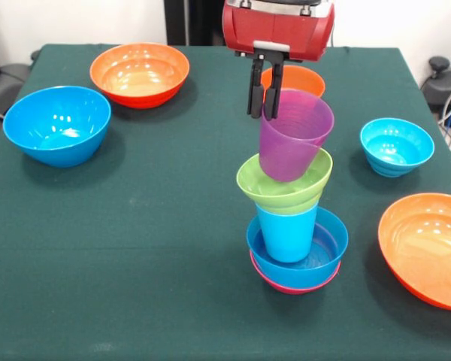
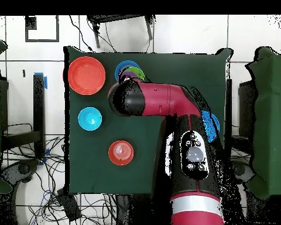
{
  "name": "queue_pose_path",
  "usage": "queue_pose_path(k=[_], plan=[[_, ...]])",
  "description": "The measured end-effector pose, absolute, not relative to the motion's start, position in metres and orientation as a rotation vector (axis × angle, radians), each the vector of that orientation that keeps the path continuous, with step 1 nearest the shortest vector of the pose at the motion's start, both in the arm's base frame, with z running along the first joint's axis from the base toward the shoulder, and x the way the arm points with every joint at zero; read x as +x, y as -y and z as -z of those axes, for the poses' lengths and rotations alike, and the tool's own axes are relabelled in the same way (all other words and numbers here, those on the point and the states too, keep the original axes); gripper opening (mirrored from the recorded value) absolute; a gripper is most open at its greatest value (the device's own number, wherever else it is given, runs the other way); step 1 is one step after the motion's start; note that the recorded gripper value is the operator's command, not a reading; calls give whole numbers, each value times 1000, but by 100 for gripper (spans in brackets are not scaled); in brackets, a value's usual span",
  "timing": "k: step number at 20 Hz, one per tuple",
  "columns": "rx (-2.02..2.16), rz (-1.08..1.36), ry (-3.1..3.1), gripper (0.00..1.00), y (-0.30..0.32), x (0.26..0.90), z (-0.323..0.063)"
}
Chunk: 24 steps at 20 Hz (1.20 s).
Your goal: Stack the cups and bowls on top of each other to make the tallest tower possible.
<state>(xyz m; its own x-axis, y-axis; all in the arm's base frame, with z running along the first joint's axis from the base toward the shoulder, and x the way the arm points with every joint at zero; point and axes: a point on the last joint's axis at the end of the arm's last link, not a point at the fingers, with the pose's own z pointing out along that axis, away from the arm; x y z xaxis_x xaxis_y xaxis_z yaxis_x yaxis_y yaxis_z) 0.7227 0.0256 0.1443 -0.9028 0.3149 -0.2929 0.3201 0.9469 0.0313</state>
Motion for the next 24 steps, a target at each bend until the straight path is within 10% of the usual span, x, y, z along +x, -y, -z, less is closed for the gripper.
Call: queue_pose_path(k=[24], plan=[[476, 35, -2794, 0, -20, 741, -158]])
